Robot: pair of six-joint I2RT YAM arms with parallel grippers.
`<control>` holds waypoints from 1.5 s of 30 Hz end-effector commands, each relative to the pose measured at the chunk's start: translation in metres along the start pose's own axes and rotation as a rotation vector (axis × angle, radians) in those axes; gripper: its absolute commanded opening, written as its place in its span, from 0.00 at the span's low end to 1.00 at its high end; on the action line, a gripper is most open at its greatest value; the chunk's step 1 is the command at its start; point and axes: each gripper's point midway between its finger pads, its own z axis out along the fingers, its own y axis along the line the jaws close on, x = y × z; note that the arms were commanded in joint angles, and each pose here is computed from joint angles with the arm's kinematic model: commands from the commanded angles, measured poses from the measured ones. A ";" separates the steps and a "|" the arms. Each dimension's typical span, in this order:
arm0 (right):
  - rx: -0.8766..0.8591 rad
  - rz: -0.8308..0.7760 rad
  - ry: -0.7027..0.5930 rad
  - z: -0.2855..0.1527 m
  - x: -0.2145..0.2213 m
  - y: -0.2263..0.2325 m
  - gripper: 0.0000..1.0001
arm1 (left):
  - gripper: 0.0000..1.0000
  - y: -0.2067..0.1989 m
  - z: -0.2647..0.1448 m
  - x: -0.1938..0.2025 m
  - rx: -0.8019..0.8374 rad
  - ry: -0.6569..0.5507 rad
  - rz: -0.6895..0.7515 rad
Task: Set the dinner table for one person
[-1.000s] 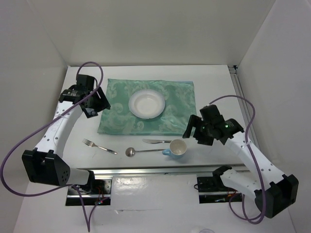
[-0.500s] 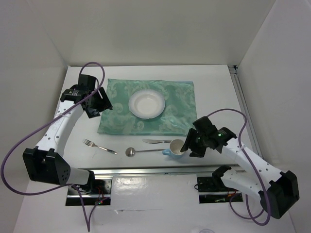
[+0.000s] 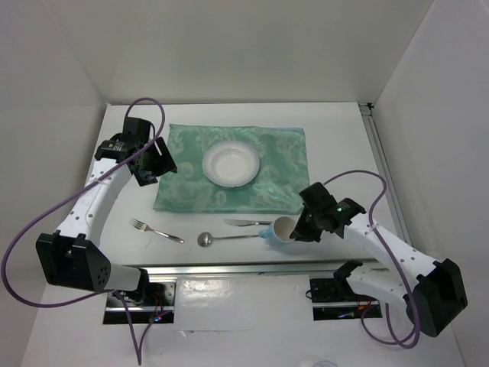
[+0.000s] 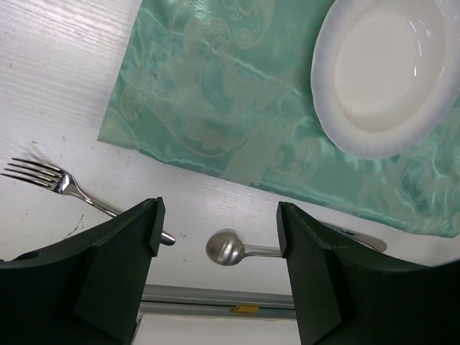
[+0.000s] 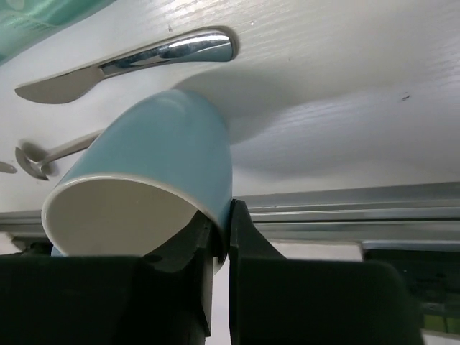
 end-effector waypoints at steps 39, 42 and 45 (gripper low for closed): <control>0.066 -0.376 -0.483 0.022 -0.393 0.151 0.00 | 0.86 0.004 0.002 0.014 0.030 0.017 0.065; 0.081 -0.365 -0.470 0.026 -0.395 0.143 0.00 | 0.86 0.007 0.002 0.015 0.017 0.021 0.065; 0.064 -0.363 -0.439 0.031 -0.392 0.140 0.00 | 0.86 0.010 0.004 0.017 -0.001 0.031 0.066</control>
